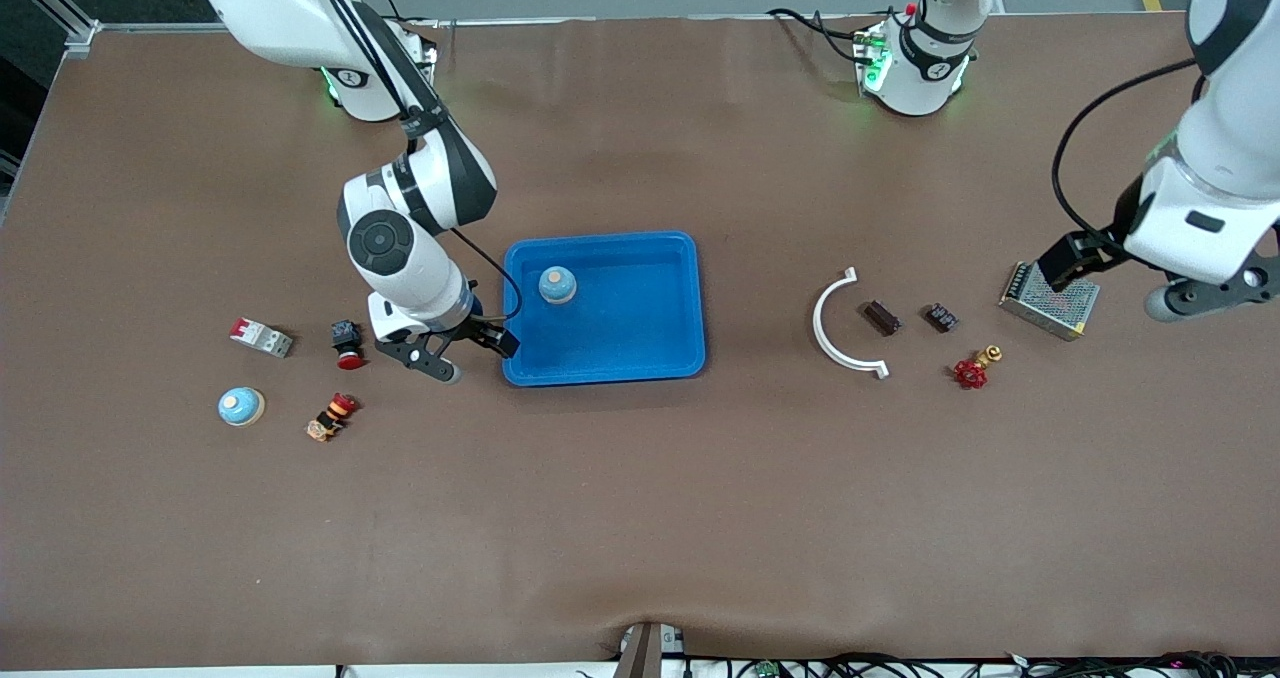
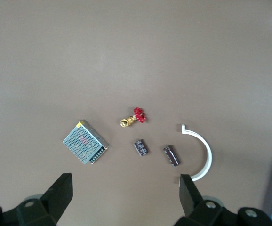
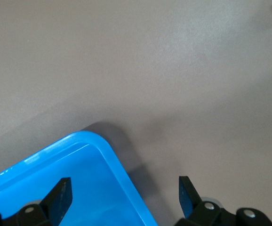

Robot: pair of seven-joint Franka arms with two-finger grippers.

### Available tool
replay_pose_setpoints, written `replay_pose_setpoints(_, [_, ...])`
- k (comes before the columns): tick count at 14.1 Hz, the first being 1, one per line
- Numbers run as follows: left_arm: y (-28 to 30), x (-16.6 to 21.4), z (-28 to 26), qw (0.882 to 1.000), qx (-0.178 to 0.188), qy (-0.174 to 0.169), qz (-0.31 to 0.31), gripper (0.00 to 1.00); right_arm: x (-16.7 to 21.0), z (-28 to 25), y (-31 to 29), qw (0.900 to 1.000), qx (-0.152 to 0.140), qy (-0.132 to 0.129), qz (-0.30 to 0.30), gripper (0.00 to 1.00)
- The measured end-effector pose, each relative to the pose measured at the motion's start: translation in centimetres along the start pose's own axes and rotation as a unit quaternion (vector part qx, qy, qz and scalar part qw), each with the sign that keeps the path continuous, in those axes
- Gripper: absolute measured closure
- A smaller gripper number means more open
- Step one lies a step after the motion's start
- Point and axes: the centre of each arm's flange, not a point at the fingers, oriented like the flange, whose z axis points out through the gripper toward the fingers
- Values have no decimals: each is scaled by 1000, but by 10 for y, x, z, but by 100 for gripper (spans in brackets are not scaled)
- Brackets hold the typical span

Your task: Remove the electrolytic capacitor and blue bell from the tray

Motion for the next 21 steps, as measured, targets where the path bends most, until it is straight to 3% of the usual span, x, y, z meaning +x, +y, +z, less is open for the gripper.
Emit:
replay_pose_setpoints(3, [7,-20,-27,1000,-13,6,14,0,-11,1,-8,1000,0,-1,10,0])
replay_pose_setpoints(7, [-16,-37,-35,998,-52,-34,11,0,-39,8,-24,1000,4,2,19,0])
replay_pose_setpoints(10, [-23,-43,-32,997,-58,-48,4,0,-58,27,-20,1000,10,8,20,0])
replay_pose_setpoints(15, [-36,-49,-32,997,-61,-51,-1,0,-81,49,-15,1000,8,8,29,0])
replay_pose_setpoints(21, [-45,-44,-34,997,-69,-28,20,0,-107,66,-28,1000,6,7,29,0])
